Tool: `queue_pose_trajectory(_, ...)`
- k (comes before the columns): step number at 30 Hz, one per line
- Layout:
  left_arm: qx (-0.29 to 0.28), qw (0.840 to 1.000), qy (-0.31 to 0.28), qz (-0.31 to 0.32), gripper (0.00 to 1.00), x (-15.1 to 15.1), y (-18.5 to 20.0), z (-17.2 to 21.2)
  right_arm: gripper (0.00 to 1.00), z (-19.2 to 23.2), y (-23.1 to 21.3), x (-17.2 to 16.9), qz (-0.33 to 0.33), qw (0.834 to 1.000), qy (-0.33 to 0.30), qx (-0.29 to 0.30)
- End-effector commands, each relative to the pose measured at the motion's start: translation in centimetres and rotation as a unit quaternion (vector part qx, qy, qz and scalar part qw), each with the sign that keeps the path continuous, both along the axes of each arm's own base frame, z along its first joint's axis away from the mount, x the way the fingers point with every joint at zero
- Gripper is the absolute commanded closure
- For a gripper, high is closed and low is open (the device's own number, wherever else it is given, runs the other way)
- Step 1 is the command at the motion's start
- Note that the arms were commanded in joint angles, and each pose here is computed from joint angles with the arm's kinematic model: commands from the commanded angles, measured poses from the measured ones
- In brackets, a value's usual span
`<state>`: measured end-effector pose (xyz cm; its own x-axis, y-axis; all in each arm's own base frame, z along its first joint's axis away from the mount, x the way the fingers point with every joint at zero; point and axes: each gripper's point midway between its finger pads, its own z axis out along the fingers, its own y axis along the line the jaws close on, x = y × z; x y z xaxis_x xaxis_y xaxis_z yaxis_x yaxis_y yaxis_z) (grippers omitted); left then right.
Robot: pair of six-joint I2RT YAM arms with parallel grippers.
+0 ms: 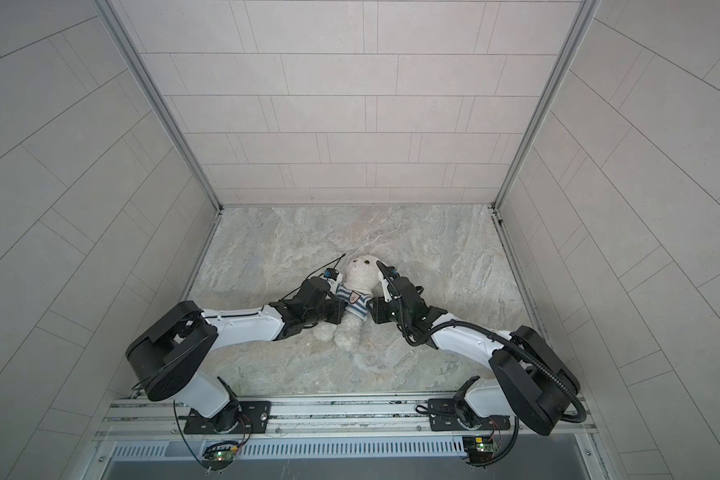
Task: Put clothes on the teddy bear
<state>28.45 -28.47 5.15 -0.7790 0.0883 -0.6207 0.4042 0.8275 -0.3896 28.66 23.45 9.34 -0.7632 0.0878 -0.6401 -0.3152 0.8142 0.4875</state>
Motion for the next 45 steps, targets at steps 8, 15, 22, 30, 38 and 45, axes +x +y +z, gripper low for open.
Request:
queue_pose_trajectory(8,0.035,0.998,0.048,-0.012,0.93,-2.4,1.7,-3.5,0.49,0.3,2.1,0.3,0.009,0.998,0.011,0.061)
queue_pose_trajectory(15,-0.008,0.999,0.037,-0.035,0.92,-3.3,0.8,-2.2,0.5,-0.1,3.0,0.3,0.02,0.997,0.024,0.071)
queue_pose_trajectory(22,-0.029,0.999,0.03,-0.033,0.84,-4.8,1.8,-0.7,0.77,-0.6,3.0,-0.6,0.027,0.997,0.038,0.065)
queue_pose_trajectory(30,-0.033,0.998,0.046,-0.012,0.65,-5.9,3.3,0.9,0.91,-0.2,4.0,-3.8,0.057,0.998,0.031,0.023)
queue_pose_trajectory(38,-0.035,0.998,0.046,-0.01,0.5,-7.0,4.7,4.5,0.92,0.2,5.1,-6.3,0.052,0.998,0.021,0.03)
queue_pose_trajectory(45,-0.058,0.995,0.076,-0.026,0.34,-9.9,4.4,5.7,0.92,0.3,5.7,-6.2,0.04,0.997,0.019,0.06)
